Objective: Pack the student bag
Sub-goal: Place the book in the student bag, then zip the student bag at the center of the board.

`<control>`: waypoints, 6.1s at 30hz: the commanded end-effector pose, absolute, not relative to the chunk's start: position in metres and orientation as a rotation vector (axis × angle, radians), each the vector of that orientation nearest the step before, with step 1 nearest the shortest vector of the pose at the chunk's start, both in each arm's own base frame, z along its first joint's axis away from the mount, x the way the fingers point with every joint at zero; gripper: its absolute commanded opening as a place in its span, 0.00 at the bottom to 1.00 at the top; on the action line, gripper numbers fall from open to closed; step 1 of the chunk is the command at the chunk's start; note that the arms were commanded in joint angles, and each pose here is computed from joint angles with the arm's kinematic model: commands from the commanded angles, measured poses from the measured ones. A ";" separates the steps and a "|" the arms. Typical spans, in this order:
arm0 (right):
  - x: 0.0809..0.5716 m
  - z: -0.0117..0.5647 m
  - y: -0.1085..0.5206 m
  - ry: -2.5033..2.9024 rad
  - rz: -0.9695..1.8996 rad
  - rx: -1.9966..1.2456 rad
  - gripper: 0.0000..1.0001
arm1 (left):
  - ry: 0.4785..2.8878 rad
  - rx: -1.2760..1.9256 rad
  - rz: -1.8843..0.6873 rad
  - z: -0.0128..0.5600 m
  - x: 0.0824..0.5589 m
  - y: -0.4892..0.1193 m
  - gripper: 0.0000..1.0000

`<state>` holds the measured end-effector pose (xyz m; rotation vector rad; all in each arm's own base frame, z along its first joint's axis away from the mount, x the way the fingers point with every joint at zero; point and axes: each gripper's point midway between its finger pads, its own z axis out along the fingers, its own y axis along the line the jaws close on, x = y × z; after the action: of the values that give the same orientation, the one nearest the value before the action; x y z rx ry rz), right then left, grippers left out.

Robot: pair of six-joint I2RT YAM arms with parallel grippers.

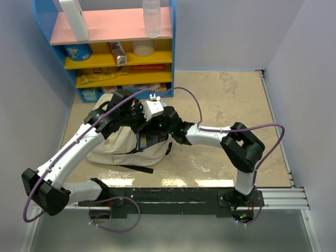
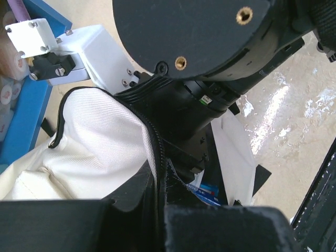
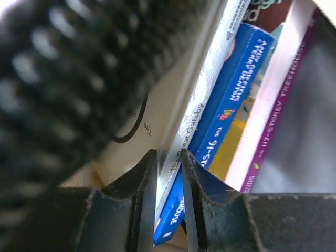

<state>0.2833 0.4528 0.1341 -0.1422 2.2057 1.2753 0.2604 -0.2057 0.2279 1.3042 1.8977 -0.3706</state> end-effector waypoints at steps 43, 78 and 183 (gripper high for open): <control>0.409 0.095 0.336 2.261 0.547 -0.036 0.43 | 1.886 1.386 -0.738 0.194 0.268 -0.198 0.68; 0.155 0.214 0.351 1.858 1.032 -0.879 0.41 | 1.897 1.281 -0.548 0.233 0.266 -0.129 0.65; 0.125 0.173 0.384 1.928 0.738 -1.012 0.01 | 1.699 1.567 -0.791 0.204 0.169 -0.136 0.68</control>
<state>0.1378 0.3846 0.1678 -1.0840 1.8960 0.6265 0.1829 -0.1165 0.1936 1.4740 1.8598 -0.7419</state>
